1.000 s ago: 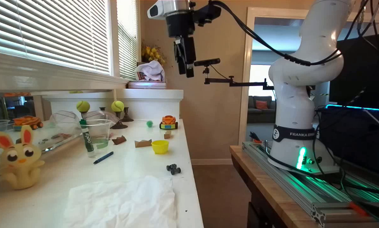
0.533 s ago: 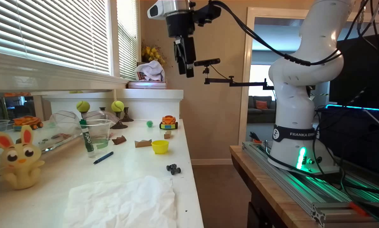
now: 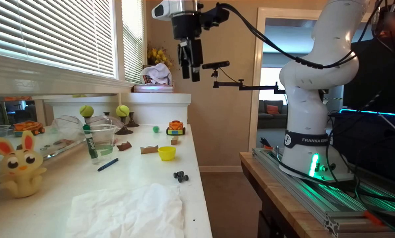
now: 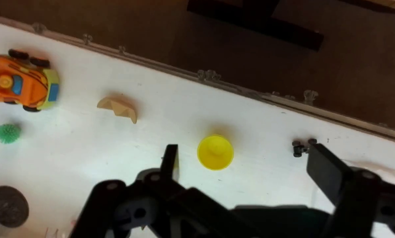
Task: Move the black toy car from side to side
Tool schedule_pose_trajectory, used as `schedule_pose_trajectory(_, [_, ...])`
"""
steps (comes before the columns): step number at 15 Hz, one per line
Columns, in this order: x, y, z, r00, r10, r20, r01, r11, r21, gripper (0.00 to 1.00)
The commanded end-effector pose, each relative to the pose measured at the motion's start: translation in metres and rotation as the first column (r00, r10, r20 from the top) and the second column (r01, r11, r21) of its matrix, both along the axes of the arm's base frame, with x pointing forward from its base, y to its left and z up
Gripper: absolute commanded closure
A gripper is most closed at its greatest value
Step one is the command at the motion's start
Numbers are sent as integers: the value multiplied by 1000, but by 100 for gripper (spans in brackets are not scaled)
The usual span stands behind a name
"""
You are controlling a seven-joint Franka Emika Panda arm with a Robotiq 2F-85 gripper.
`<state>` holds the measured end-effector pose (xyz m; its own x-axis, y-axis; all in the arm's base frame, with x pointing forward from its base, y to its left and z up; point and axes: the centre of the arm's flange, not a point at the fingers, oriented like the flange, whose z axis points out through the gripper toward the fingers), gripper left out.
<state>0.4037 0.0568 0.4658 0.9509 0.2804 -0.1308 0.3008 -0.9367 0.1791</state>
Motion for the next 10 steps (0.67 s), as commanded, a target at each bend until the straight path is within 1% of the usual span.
schedule_pose_trajectory(1, [-11,-9,-14,983,167,76,-172,983,66,0])
schedule_pose_trajectory(2, [-9,-11,-19,987,157,39,-160,981,106,0])
schedule_pose_trajectory(3, [-8,-14,-25,992,127,18,-128,988,92,0])
schedule_pose_trajectory(4, [-8,-18,-31,997,77,-24,-74,992,101,0])
schedule_pose_trajectory(6, [-11,-23,-42,996,-7,-85,13,997,79,0])
schedule_pose_trajectory(7, [-8,-22,-36,997,58,-43,-55,996,66,0])
schedule_pose_trajectory(10, [-8,-22,-39,997,53,-53,-49,997,64,0])
